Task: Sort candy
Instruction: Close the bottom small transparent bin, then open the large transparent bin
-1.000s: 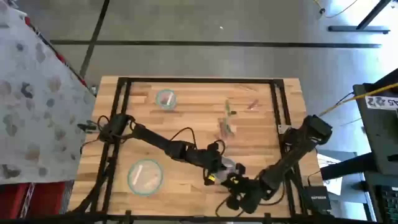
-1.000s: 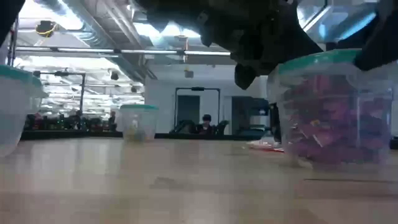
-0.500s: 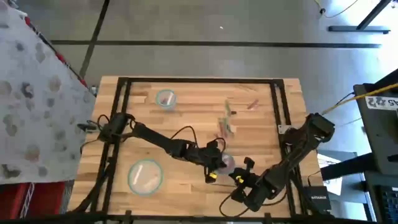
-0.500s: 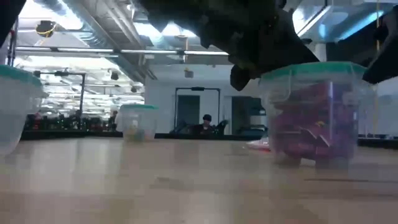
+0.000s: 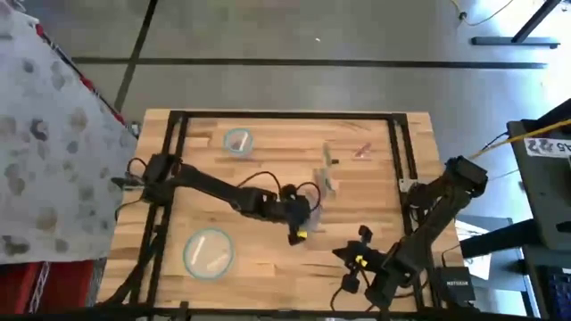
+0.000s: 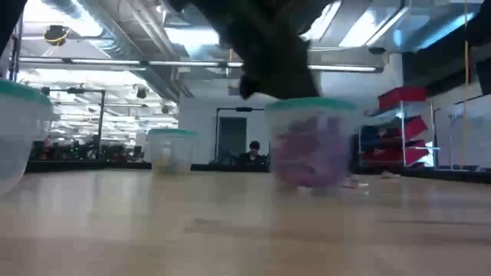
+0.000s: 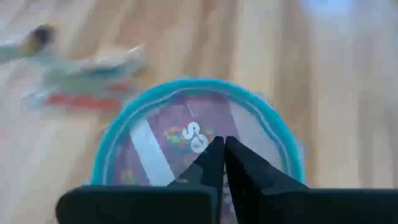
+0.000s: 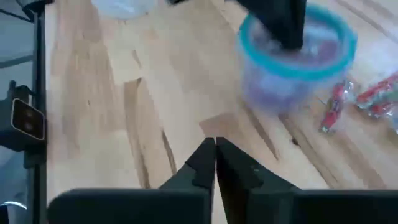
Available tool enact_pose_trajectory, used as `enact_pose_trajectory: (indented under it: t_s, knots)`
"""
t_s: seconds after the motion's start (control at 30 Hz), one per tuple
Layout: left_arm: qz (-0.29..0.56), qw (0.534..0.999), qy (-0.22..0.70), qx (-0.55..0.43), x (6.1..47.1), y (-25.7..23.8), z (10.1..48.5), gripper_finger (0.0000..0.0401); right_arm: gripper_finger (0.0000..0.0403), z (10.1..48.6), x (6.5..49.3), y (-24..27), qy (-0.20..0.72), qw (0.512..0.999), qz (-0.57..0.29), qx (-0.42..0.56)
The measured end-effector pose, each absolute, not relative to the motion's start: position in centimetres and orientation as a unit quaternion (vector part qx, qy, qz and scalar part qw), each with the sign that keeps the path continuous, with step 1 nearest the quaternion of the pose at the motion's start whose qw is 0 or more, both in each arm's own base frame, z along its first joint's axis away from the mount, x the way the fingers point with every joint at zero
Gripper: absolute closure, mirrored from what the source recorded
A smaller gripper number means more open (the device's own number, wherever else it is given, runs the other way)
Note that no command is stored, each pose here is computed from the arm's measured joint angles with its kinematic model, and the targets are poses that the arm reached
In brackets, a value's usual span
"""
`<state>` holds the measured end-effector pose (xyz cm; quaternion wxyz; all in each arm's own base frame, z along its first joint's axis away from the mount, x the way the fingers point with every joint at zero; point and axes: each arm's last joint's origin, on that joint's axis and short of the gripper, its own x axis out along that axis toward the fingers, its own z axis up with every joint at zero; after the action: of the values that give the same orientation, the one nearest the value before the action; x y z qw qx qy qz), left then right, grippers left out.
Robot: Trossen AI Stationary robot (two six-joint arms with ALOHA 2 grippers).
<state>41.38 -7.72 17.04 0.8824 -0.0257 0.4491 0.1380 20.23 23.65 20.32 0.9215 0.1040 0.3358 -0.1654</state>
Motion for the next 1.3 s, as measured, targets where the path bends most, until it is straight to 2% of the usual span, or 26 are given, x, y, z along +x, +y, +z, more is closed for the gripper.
enact_pose_trajectory:
  t_s: [0.17, 0.27, 0.37, 0.47, 0.5, 0.87, 1.3]
  knots:
    - [0.197, 0.820, 0.537, 0.018, 38.5, -6.2, 18.0, 0.0401, 0.0401, 20.3, 20.0, 23.9, 0.338, 0.921, -0.159, 0.105]
    - [0.234, 0.741, 0.625, 0.078, 35.6, -5.3, 18.6, 0.0401, 0.0401, 20.4, 19.7, 24.2, 0.338, 0.923, -0.151, 0.104]
    - [0.271, 0.695, 0.659, 0.093, 33.8, -4.7, 19.2, 0.0401, 0.0401, 20.4, 19.3, 24.6, 0.337, 0.925, -0.143, 0.106]
    - [0.301, 0.624, 0.712, 0.111, 31.4, -4.1, 19.8, 0.0401, 0.0401, 20.4, 19.0, 24.9, 0.333, 0.927, -0.137, 0.107]
    - [0.308, 0.618, 0.715, 0.112, 31.0, -3.9, 19.9, 0.0401, 0.0401, 20.4, 18.9, 25.0, 0.331, 0.928, -0.136, 0.106]
    - [0.343, 0.639, 0.685, 0.072, 25.9, -2.4, 20.5, 0.0401, 0.0401, 20.5, 18.8, 25.1, 0.323, 0.931, -0.137, 0.106]
    - [0.352, 0.740, 0.573, 0.014, 22.1, -2.4, 27.7, 0.0401, 0.0401, 20.6, 19.0, 24.9, 0.303, 0.936, -0.148, 0.096]
